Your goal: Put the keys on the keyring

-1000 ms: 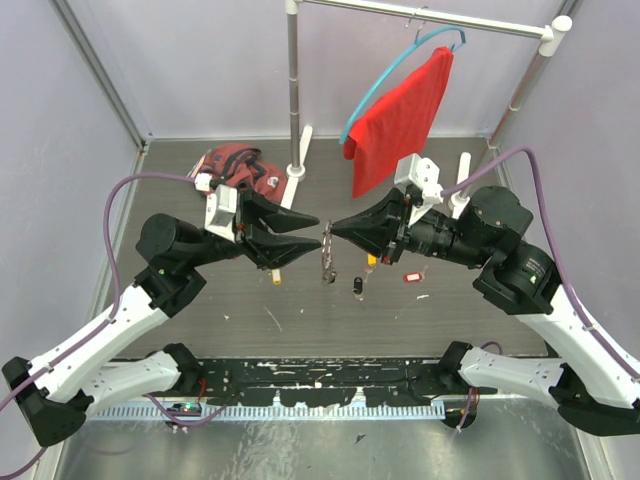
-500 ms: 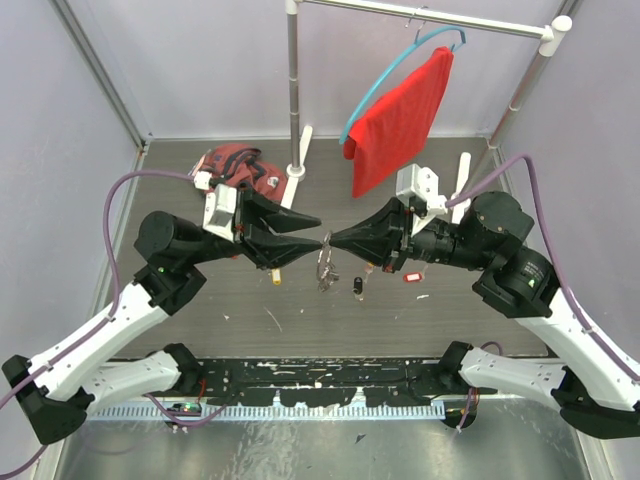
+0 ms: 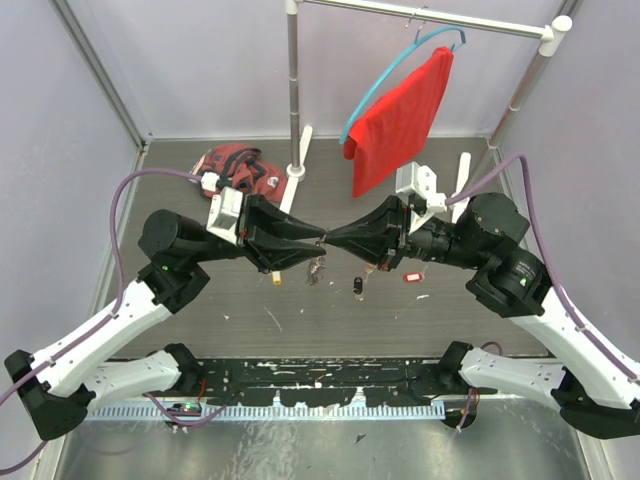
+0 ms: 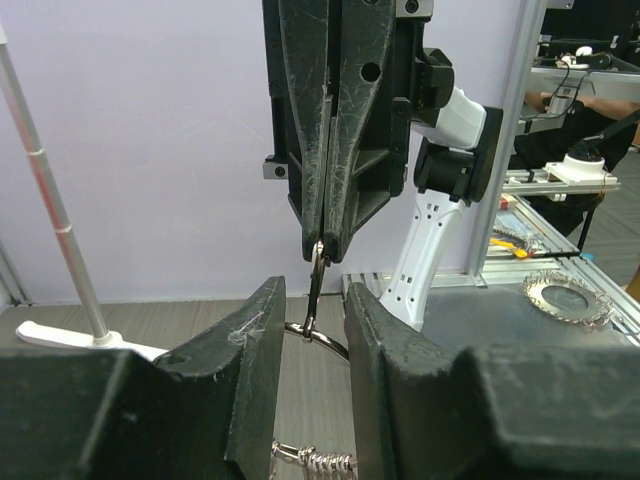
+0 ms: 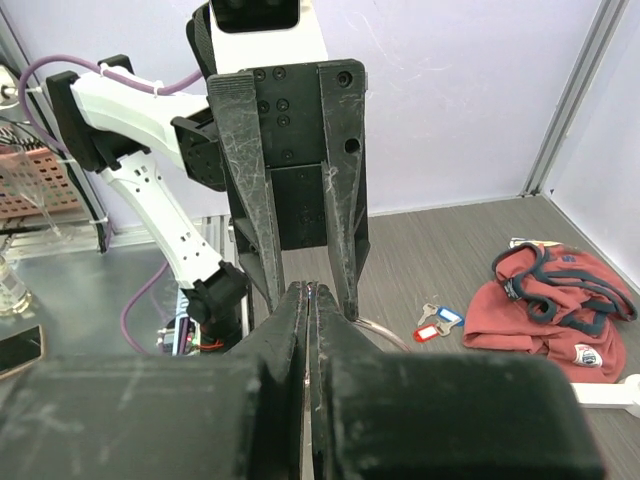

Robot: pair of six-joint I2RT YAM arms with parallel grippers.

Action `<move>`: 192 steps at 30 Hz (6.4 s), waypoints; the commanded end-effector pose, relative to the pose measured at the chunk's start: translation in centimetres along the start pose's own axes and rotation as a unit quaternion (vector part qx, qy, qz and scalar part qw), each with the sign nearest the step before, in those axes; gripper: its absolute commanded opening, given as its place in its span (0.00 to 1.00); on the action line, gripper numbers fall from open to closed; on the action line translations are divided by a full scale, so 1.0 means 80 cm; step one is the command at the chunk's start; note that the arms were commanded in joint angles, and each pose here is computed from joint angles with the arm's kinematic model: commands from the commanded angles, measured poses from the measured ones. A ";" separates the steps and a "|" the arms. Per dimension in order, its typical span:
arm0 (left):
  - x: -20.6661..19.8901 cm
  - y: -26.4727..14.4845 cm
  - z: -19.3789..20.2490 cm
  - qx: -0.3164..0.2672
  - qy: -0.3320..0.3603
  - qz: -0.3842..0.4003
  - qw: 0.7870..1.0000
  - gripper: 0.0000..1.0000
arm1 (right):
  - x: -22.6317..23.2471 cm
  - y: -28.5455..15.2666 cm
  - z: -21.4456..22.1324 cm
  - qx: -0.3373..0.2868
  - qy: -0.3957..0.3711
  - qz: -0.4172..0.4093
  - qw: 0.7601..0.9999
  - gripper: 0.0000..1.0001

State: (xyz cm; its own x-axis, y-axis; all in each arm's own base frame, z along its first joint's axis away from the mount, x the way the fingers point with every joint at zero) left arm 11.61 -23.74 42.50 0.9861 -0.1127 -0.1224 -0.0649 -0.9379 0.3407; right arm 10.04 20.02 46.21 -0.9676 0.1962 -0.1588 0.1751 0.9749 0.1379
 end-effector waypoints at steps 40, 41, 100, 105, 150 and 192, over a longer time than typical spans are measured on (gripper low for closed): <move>0.005 -0.020 0.008 0.261 0.047 -0.012 0.964 0.00 | 0.001 -0.032 0.030 0.126 -0.118 -0.034 0.984 0.49; 0.005 -0.020 0.008 0.263 0.047 -0.011 0.964 0.00 | 0.001 -0.030 0.032 0.126 -0.118 -0.038 0.984 0.49; -0.013 -0.018 -0.001 0.186 0.098 -0.006 0.978 0.49 | -0.014 -0.011 0.020 0.122 -0.110 -0.015 0.986 0.01; -0.007 -0.030 -0.006 0.154 0.136 -0.070 0.976 0.61 | -0.015 -0.016 0.011 0.115 -0.101 0.006 0.988 0.01; -0.055 -0.045 -0.075 -0.039 0.504 0.010 0.863 0.52 | 0.004 0.047 -0.050 -0.065 0.059 -0.108 0.990 0.01; -0.054 -0.044 -0.078 -0.006 0.505 0.016 0.863 0.01 | 0.002 0.053 -0.037 -0.045 0.075 -0.112 0.990 0.01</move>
State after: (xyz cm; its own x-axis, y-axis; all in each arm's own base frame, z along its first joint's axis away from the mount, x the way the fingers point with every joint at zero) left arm 9.29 -18.60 46.25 0.6420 0.2028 0.7394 -0.0688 -0.9453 0.3190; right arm 9.98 24.16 48.71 -0.9971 -0.0750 -0.0159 -0.0766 0.9838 0.1620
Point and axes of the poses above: each gripper's point midway between its finger pads, its own y axis out along the fingers, its own x axis along the line the jaws close on, z = x × y, the point moved 8 cm from there along -y, back along the fingers, and after that the axes turned 9 degrees about -y, right-handed, at the moved point
